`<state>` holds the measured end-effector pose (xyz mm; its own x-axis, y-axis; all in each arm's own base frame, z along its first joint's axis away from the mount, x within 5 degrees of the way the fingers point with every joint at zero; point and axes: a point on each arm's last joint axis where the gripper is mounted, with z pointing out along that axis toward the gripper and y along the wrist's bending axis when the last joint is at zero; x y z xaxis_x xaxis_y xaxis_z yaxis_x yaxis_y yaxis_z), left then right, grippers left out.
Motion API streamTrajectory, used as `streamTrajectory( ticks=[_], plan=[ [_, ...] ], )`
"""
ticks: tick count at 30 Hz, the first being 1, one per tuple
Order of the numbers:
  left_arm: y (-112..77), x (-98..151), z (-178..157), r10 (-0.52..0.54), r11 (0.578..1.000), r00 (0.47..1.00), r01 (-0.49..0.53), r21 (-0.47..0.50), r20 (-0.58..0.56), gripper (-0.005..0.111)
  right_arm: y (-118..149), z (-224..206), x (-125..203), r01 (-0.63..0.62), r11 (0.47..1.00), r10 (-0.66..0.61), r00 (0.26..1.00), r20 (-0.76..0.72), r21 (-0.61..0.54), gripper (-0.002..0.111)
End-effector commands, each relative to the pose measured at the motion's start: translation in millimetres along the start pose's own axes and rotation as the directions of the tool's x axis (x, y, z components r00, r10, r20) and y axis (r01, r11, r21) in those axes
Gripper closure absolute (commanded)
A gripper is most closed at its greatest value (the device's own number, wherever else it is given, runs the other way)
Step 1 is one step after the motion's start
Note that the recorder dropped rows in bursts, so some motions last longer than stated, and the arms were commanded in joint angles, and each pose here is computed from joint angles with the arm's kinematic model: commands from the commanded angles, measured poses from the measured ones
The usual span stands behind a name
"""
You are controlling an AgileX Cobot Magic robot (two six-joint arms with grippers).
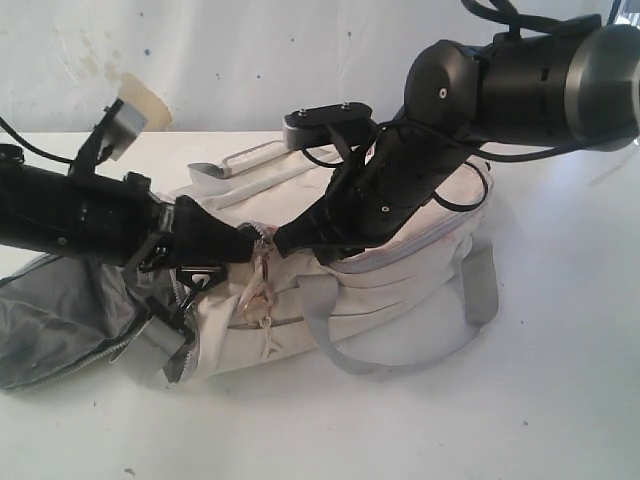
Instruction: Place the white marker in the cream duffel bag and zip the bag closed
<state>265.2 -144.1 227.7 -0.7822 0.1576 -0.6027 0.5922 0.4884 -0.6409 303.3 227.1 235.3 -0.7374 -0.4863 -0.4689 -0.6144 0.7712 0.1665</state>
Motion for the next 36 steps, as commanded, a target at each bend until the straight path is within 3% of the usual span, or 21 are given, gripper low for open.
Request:
streamTrajectory(
  ticks=[1,5,11,15,27,32,36],
  plan=[
    [-5.3,14,12,0.023,0.999,1.0,-0.023,-0.04,-0.012,0.049,-3,-4,-4,-0.024,1.0,0.024,0.999,0.026,-0.001,0.108],
    [3.2,28,20,0.025,0.987,1.0,-0.027,-0.16,-0.016,0.049,-3,-4,-4,-0.024,1.0,0.024,0.999,0.021,-0.002,0.108],
    [-3.2,29,22,0.021,0.998,0.999,-0.018,-0.068,0.039,0.049,-2,-4,-4,-0.032,0.999,0.032,0.999,0.021,-0.009,0.108],
    [-3.1,28,21,0.017,0.998,0.998,-0.013,-0.069,0.057,0.049,-2,-4,-4,-0.039,0.999,0.039,0.999,0.022,-0.016,0.108],
    [16.3,34,38,-0.056,0.996,0.997,0.06,-0.063,0.052,0.049,-1,-4,-4,-0.042,0.999,0.043,0.999,0.02,-0.019,0.108],
    [19.6,39,46,-0.036,0.999,0.999,0.037,-0.004,0.034,0.049,-1,-4,-4,-0.042,0.999,0.043,0.999,0.02,-0.019,0.108],
    [28.8,44,51,-0.034,0.999,0.999,0.035,-0.042,0.013,0.049,-1,-4,-4,-0.042,0.999,0.043,0.999,0.02,-0.019,0.108]
  ],
)
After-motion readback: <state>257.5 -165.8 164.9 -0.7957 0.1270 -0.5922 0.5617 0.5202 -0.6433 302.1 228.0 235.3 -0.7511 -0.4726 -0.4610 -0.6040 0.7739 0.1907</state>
